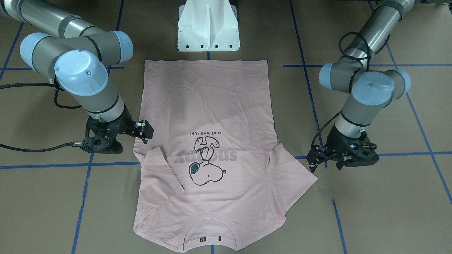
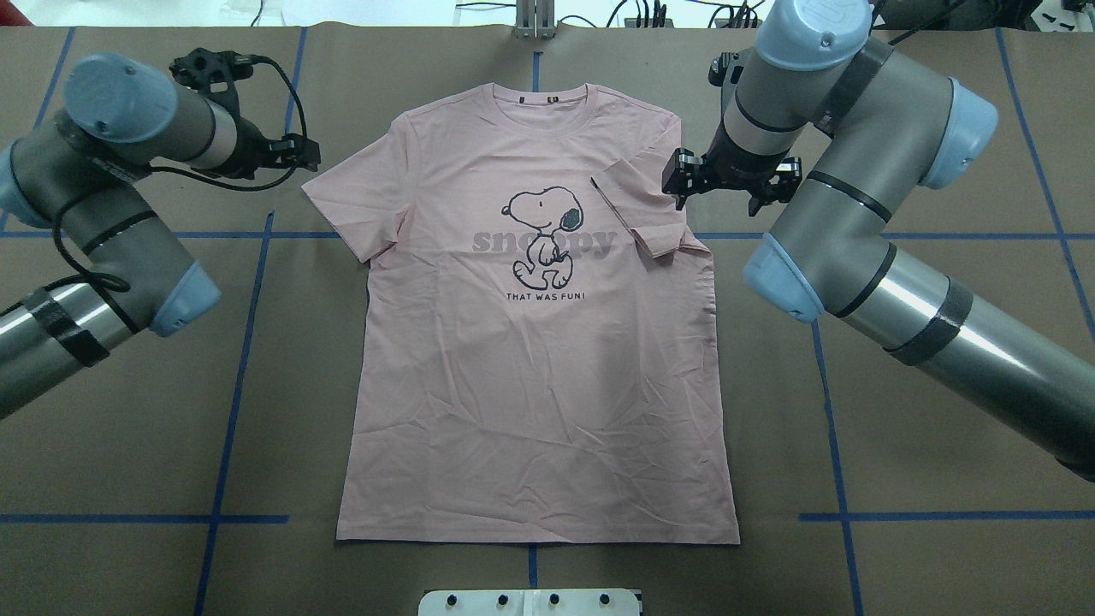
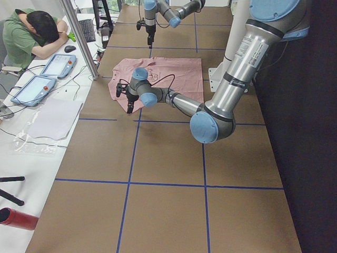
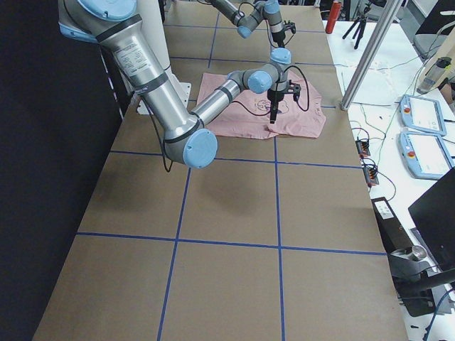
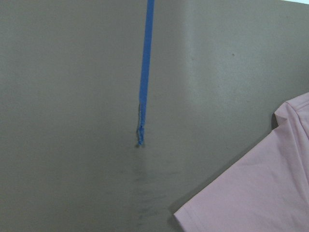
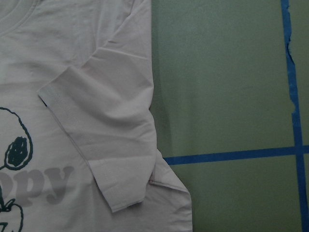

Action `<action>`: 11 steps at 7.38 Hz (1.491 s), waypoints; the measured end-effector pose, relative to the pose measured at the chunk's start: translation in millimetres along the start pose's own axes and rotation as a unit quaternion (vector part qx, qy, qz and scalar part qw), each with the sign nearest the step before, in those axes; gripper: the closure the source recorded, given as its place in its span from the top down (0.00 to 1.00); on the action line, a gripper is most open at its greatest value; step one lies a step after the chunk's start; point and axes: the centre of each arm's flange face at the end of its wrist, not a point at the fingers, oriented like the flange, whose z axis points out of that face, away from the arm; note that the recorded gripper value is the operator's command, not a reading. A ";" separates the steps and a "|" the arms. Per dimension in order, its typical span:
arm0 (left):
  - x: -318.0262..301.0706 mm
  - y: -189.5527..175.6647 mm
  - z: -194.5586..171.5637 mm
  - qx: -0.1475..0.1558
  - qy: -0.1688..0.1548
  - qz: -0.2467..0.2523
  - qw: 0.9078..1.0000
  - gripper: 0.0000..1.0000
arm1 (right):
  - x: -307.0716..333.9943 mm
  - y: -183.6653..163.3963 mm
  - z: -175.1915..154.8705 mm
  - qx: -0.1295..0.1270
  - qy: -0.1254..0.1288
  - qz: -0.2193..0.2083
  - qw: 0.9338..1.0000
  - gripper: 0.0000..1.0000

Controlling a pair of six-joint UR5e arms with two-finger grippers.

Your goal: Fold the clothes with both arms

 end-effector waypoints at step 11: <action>9.4 26.1 47.2 0.019 -0.013 0.012 1.000 0.24 | 0.5 2.4 4.5 0.001 0.000 -0.002 1.000 1.00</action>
